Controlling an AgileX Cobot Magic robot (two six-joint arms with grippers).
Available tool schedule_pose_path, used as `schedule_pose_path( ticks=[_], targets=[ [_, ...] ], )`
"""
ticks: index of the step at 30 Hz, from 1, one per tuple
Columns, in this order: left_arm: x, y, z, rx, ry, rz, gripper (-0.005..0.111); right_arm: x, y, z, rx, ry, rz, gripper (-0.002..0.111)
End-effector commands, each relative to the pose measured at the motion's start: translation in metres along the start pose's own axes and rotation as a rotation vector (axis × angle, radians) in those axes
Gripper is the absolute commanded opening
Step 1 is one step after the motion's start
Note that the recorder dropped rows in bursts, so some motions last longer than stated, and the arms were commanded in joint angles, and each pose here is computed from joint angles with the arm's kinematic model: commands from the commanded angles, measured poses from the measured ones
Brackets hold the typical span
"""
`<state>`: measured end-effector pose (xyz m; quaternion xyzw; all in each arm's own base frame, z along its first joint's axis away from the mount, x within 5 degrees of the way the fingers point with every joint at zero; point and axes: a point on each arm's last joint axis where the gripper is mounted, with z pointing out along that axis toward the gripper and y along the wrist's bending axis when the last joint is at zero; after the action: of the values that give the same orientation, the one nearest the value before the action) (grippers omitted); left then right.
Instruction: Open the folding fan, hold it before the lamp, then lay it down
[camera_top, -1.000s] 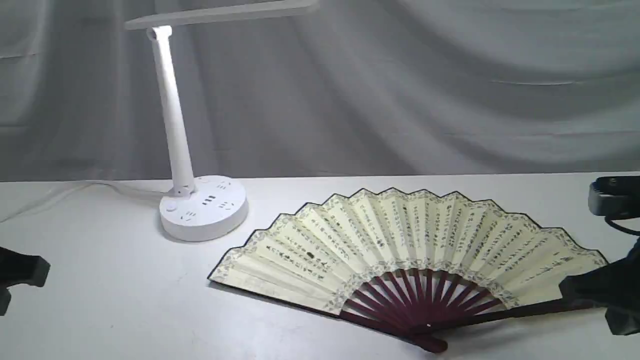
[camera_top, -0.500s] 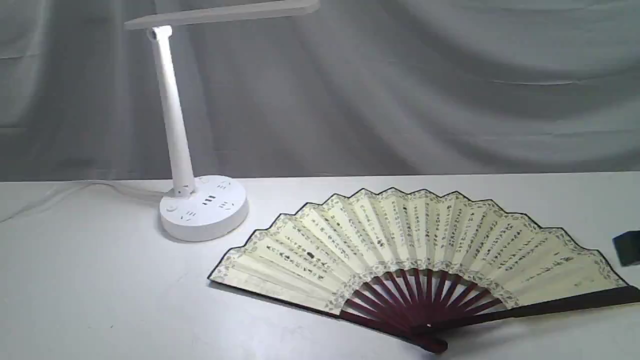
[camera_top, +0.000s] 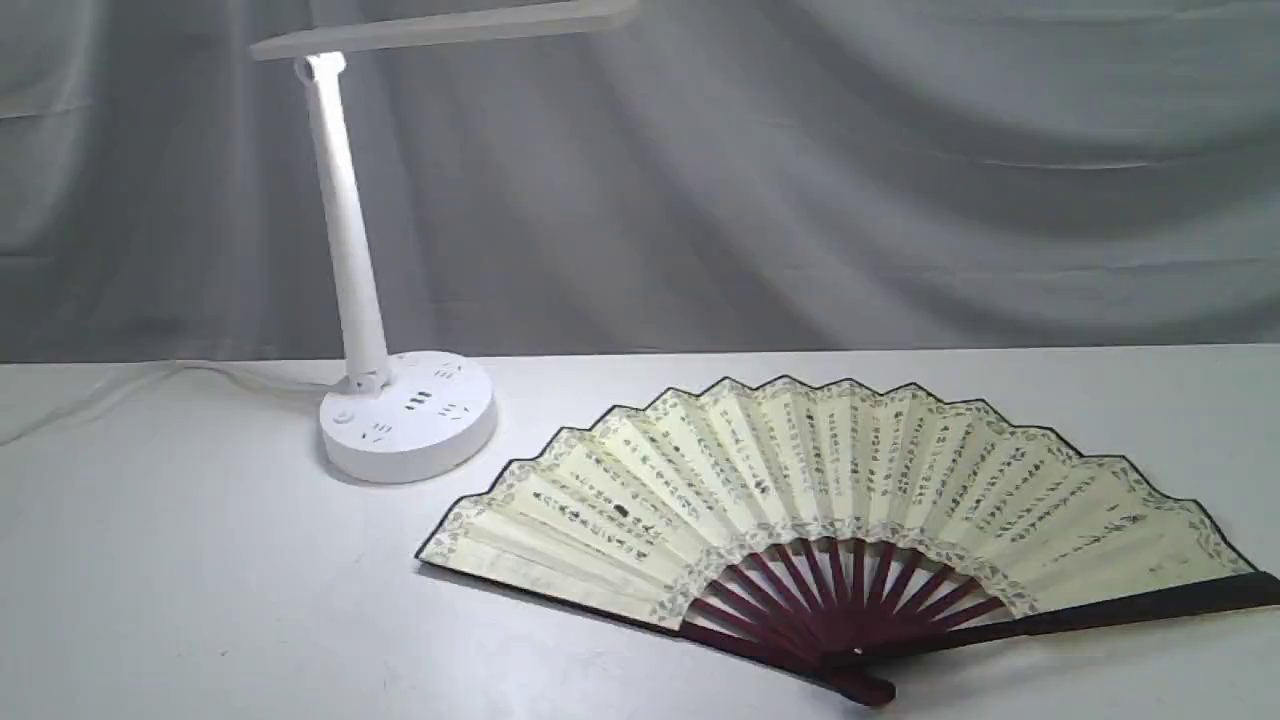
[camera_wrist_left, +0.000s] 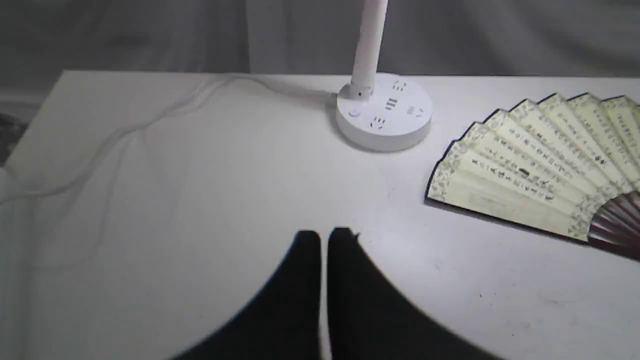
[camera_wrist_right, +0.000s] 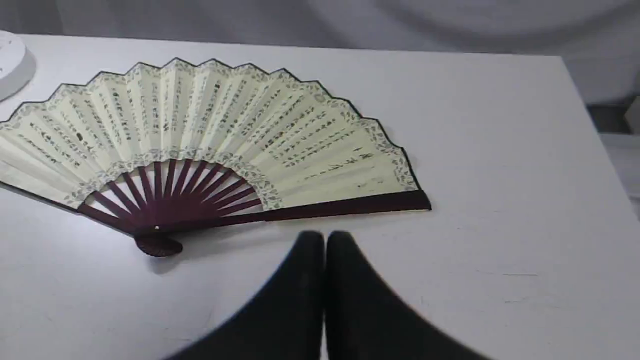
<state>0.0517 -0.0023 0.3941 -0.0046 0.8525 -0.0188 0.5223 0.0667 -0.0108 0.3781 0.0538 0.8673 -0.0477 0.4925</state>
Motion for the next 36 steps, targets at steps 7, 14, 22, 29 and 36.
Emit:
schedule_pose_path(
  ticks=[7, 14, 22, 29, 36],
  targets=[
    [0.053, -0.001, -0.079, 0.019, -0.182, 0.002, 0.000, 0.058, -0.012, -0.074, 0.149, -0.096, 0.016, 0.000],
    [0.081, 0.002, -0.107, -0.004, -0.289, 0.010, 0.000, 0.089, -0.018, -0.109, 0.220, -0.280, 0.051, 0.000],
    [0.080, 0.003, -0.100, -0.010, -0.304, 0.009, 0.000, 0.089, -0.017, -0.107, 0.221, -0.272, 0.052, 0.000],
    [0.072, 0.002, -0.049, 0.010, -0.492, 0.002, 0.000, 0.082, -0.014, -0.070, 0.194, -0.387, 0.010, 0.000],
    [0.098, 0.006, 0.019, -0.011, -0.553, 0.026, 0.000, 0.092, -0.006, -0.010, 0.119, -0.486, -0.013, 0.000]
  ],
)
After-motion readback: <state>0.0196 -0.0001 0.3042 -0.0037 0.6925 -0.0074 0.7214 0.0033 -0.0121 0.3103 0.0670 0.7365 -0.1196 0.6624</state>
